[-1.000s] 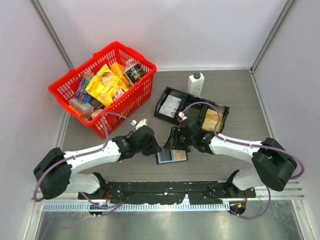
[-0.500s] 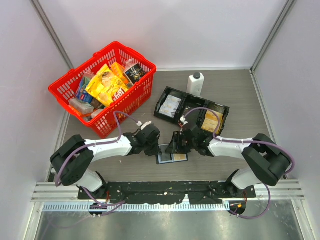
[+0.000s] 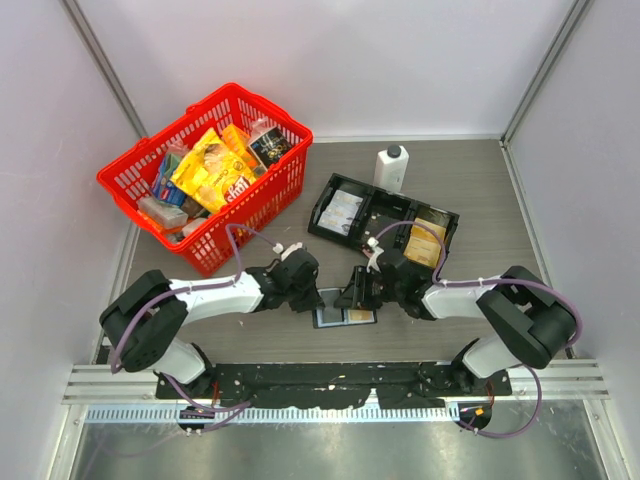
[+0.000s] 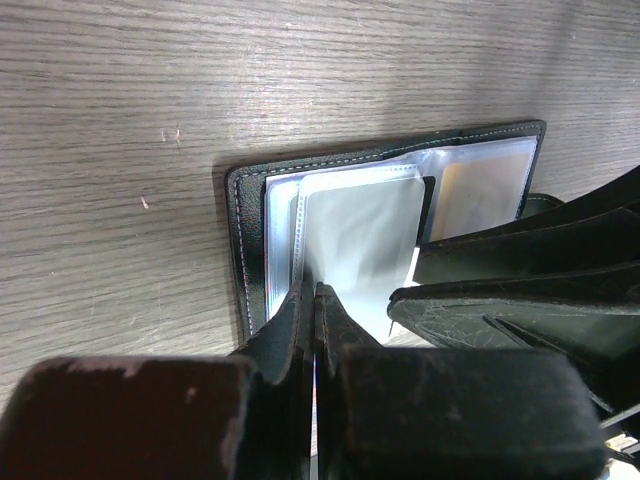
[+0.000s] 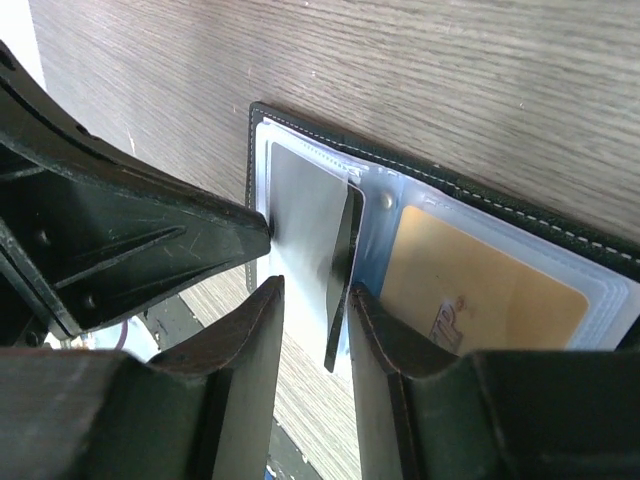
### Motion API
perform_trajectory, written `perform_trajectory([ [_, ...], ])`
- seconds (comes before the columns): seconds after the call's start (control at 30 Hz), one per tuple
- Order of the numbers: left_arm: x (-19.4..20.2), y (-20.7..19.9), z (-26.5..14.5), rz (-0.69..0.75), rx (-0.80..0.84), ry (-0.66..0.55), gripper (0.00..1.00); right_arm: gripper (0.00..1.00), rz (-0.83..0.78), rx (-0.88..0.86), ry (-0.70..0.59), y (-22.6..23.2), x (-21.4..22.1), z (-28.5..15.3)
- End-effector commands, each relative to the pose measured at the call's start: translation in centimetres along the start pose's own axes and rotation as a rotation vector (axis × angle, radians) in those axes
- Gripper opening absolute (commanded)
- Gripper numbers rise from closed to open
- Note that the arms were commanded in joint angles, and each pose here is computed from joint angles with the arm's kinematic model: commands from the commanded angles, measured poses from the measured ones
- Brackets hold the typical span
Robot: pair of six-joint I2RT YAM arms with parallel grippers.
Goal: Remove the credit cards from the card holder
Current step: Remove the credit card from the card holder.
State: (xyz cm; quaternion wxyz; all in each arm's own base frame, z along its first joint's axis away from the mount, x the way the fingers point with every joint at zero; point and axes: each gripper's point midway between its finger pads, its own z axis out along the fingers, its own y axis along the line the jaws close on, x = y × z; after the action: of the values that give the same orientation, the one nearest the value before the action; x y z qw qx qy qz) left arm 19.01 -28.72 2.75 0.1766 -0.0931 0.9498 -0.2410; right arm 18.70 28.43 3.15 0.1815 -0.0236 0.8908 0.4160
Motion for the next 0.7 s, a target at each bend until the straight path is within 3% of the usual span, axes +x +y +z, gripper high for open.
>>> perform_trajectory([
  [0.0, 2.0, 3.9, 1.2, -0.002, -0.115, 0.056, 0.00, 0.36, -0.042, -0.152, 0.007, 2.1, 0.2, -0.2],
  [0.37, 2.8, 4.1, 1.2, -0.052, -0.100, 0.076, 0.00, 0.28, -0.026, -0.322, -0.050, 4.4, -1.0, -0.9],
  [0.67, 2.5, 3.8, 0.8, -0.048, -0.082, 0.066, 0.00, 0.18, -0.034, -0.347, -0.050, 5.1, -1.6, -0.7],
])
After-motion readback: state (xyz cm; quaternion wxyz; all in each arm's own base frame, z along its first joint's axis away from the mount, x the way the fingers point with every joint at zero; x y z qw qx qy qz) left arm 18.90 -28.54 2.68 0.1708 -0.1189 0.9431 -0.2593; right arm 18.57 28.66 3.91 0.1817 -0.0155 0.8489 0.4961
